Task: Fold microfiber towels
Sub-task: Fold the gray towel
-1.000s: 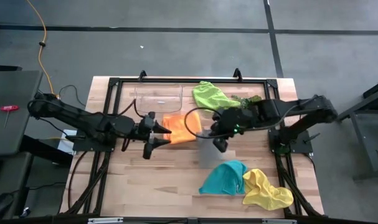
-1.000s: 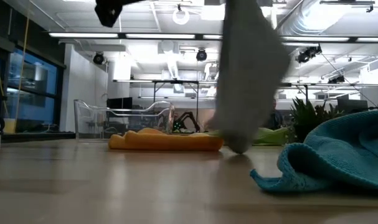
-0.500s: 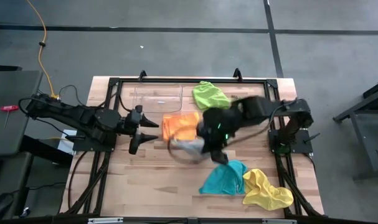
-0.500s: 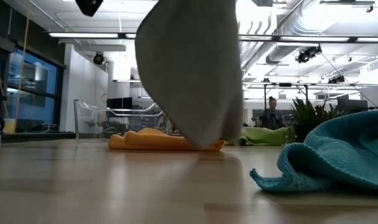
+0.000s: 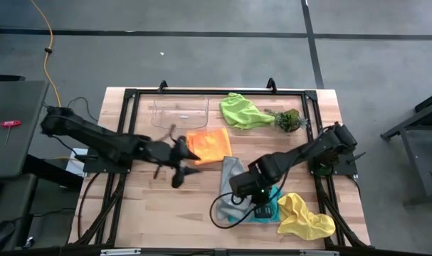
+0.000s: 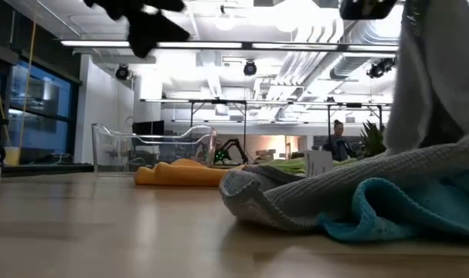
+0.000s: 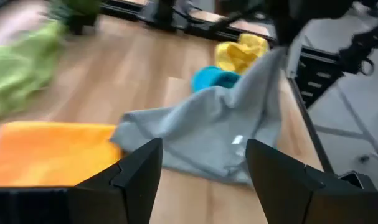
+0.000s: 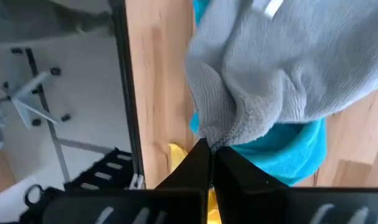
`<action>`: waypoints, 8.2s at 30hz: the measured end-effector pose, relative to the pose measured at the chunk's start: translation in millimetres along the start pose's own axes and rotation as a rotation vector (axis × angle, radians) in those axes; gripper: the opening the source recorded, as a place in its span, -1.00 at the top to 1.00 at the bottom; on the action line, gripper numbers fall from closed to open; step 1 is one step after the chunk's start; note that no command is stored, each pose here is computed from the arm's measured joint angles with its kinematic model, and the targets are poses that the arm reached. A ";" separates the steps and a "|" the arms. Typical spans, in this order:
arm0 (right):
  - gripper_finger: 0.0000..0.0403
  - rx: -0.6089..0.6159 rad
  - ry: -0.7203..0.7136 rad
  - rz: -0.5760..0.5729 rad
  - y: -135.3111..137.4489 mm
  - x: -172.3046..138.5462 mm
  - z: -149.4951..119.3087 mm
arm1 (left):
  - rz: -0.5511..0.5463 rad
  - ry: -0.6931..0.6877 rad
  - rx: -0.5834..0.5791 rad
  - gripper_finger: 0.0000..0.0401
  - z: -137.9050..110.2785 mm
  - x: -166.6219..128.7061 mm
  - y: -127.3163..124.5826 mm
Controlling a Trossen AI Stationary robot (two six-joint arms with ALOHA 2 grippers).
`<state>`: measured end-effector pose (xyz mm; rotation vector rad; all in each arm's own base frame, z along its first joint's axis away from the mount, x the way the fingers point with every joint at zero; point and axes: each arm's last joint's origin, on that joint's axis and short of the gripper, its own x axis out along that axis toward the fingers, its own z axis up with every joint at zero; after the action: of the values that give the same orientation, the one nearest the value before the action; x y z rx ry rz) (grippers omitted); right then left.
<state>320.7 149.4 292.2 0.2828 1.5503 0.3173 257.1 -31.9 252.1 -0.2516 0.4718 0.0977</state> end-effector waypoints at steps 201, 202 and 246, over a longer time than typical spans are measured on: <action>1.00 0.404 -0.070 -0.338 -105.3 26.1 107.1 | 0.429 0.351 -0.461 0.99 -117.8 -52.2 -15.4; 1.00 0.415 -0.071 -0.338 -105.4 26.0 107.1 | 0.431 0.348 -0.460 0.98 -117.7 -52.2 -15.3; 1.00 0.568 -0.105 -0.345 -104.7 25.8 107.0 | 0.470 0.347 -0.478 0.11 -119.0 -54.1 -13.0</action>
<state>429.8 64.3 229.6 0.4555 1.5286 -0.4113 159.1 -77.5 177.5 -0.6290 0.8468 0.6380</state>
